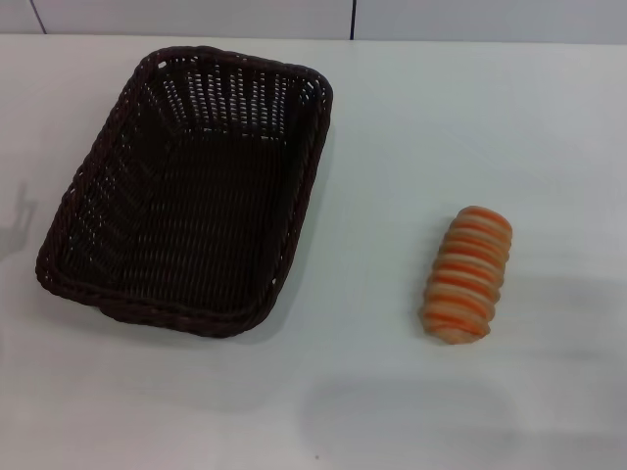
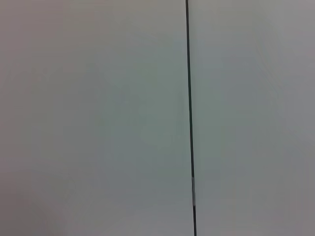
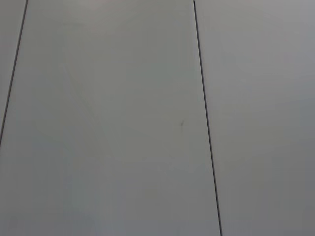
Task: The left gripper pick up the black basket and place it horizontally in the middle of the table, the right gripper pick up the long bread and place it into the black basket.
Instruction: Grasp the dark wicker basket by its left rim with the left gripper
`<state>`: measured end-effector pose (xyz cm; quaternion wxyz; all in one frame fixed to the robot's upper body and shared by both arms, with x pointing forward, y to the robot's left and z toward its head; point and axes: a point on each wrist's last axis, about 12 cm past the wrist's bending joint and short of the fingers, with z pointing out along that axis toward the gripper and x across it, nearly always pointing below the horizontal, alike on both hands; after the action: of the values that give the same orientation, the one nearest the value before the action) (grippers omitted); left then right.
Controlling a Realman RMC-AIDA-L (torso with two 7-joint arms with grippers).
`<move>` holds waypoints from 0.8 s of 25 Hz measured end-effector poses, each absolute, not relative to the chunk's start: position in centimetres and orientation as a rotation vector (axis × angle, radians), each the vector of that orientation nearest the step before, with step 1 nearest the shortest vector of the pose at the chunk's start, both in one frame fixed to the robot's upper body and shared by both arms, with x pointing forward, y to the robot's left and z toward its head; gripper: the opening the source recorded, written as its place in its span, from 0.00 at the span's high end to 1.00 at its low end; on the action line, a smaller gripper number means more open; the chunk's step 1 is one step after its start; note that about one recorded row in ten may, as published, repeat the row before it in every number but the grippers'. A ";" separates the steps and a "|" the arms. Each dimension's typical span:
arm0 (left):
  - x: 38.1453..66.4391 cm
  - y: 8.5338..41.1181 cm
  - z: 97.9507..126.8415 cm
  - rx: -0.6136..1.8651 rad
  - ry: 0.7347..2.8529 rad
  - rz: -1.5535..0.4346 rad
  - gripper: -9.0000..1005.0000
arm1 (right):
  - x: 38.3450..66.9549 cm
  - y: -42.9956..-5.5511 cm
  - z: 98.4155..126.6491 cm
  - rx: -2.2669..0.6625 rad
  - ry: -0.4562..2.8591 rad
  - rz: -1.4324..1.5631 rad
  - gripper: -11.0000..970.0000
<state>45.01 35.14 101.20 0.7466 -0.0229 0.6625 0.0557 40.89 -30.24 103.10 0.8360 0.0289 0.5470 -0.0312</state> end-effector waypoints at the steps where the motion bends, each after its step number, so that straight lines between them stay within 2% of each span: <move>1: 45.0 35.2 101.2 -0.050 1.450 0.123 0.23 | 40.9 -30.2 103.1 0.061 1.159 -0.066 0.16; 12: 45.0 35.2 101.3 -0.051 1.442 0.119 0.23 | 41.0 -30.2 103.0 0.061 1.167 -0.063 0.16; 17: 47.9 34.7 103.3 -0.013 1.405 0.067 0.23 | 41.1 -30.0 103.0 0.053 1.172 -0.051 0.16; 20: 49.6 34.7 104.5 0.037 1.469 0.034 0.23 | 41.0 -30.0 102.9 0.053 1.174 -0.050 0.16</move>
<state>49.61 34.70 104.51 0.7419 0.0170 0.6701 0.0157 40.98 -29.98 102.93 0.8321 0.0248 0.5536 -0.0234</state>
